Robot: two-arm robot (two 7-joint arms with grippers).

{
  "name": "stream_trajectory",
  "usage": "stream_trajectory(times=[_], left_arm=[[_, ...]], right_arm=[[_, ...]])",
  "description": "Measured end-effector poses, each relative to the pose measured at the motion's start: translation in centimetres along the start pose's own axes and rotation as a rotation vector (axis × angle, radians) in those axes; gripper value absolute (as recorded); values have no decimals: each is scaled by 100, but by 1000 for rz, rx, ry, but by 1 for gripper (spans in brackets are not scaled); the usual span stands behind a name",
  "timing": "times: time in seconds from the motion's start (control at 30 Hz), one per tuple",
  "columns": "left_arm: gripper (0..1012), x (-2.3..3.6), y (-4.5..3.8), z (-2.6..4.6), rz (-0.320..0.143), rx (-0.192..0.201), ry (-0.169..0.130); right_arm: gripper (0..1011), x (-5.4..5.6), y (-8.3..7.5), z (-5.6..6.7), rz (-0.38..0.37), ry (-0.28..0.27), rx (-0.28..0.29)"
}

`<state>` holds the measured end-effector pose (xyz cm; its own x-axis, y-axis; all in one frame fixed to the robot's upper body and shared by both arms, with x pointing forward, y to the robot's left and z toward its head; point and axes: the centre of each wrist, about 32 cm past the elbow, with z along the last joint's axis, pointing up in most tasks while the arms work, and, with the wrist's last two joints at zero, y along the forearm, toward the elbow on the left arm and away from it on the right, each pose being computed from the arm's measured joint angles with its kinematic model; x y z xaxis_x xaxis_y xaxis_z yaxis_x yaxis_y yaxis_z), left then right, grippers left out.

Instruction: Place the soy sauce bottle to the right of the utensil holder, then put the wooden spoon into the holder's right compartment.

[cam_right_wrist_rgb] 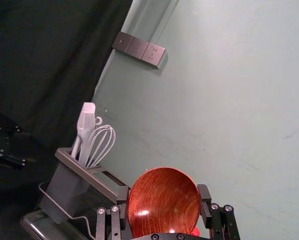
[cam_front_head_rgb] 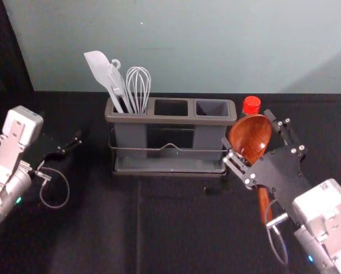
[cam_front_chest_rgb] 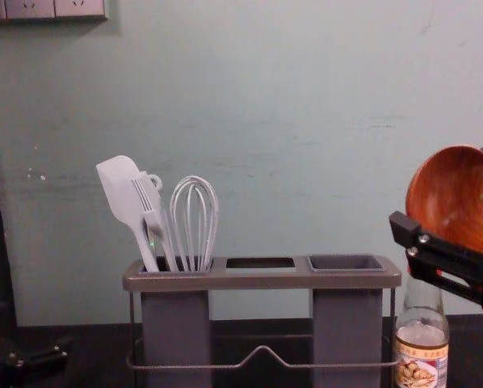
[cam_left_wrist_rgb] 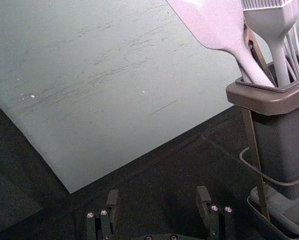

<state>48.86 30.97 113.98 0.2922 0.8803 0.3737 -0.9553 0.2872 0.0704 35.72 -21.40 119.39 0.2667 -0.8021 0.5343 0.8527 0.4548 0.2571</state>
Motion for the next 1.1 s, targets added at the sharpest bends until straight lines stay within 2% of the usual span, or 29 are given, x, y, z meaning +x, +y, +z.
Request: stream_trajectory(times=[0.07,0.23,0.37,0.4,0.57,0.7,0.83,1.1], left_arm=[[1000,0,0,0,0,0,0],[1000,0,0,0,0,0,0],[1000,0,0,0,0,0,0],[1000,0,0,0,0,0,0],[1000,0,0,0,0,0,0],[1000,0,0,0,0,0,0],[1000,0,0,0,0,0,0],[1000,0,0,0,0,0,0]], right_arm=[[839,6,15,-6,-5,5,5],[839,62,185,9,-11,9,43],[839,142,377,44,-2,11,74],[839,187,472,64,5,8,89],[838,336,734,90,32,-10,132],[839,493,991,24,72,4,190],[839,604,1178,-64,102,18,243],[839,733,1462,-191,132,7,314]])
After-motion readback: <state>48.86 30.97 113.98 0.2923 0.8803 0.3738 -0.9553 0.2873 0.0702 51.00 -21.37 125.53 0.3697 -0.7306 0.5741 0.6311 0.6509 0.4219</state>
